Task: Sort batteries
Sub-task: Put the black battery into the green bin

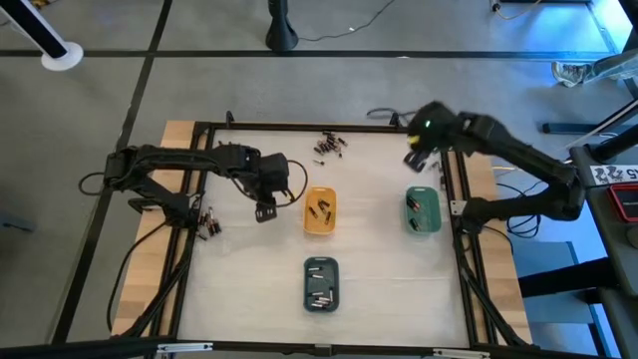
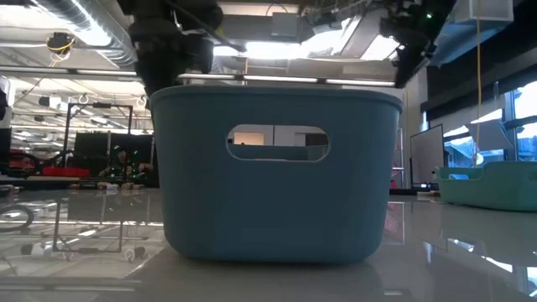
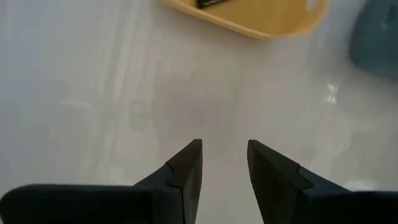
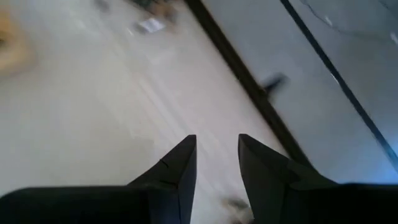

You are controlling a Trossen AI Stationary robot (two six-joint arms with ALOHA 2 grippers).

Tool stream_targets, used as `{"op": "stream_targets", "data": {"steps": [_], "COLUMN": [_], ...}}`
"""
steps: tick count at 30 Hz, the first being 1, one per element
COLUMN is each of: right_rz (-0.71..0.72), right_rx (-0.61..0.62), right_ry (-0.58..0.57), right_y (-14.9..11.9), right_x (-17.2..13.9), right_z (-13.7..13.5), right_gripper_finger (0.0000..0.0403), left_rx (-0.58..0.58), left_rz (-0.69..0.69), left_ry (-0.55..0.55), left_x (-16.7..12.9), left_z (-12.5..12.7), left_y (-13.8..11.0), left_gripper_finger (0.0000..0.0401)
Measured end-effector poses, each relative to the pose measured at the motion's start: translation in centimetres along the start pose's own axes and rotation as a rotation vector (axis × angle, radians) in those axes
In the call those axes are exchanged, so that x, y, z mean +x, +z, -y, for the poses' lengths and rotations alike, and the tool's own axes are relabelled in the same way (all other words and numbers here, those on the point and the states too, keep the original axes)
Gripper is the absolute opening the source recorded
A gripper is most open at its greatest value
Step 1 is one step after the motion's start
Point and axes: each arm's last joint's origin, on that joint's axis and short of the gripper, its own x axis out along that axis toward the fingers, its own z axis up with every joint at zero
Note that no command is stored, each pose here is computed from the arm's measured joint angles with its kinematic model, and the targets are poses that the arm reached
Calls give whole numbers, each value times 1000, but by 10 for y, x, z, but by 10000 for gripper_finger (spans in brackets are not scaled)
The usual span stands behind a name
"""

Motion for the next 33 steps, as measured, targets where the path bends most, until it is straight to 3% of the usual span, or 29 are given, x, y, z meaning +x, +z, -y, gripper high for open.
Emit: {"op": "stream_targets", "data": {"steps": [2, 7, 12, 17, 23, 27, 33], "right_rz": [-79, -382, -597, -783, -800, -827, -842], "right_rx": [22, 66, -17, -85, 5, -124, -277], "right_ry": [-15, 94, 97, 83, 73, 142, 138], "right_y": [-8, -30, -44, -59, -64, -75, -90], "right_x": [1, 22, 64, 101, 121, 128, 141], "right_z": [17, 39, 40, 34, 30, 25, 21], "right_gripper_finger": [119, 119, 119, 119, 127, 134, 167], "left_rx": [-27, -44, -41, 48, 155, 175, 169], "left_rz": [2, 28, 108, 122, 147, 159, 154], "left_ry": [2, 26, 17, 7, 2, 1, -1], "left_x": [0, 0, 0, 1, 1, 1, 1], "left_z": [-2, -1, 2, 12, 18, 18, 20], "left_y": [0, 2, 10, 10, 12, 13, 12], "left_gripper_finger": [116, 116, 116, 116, 116, 116, 116]}}
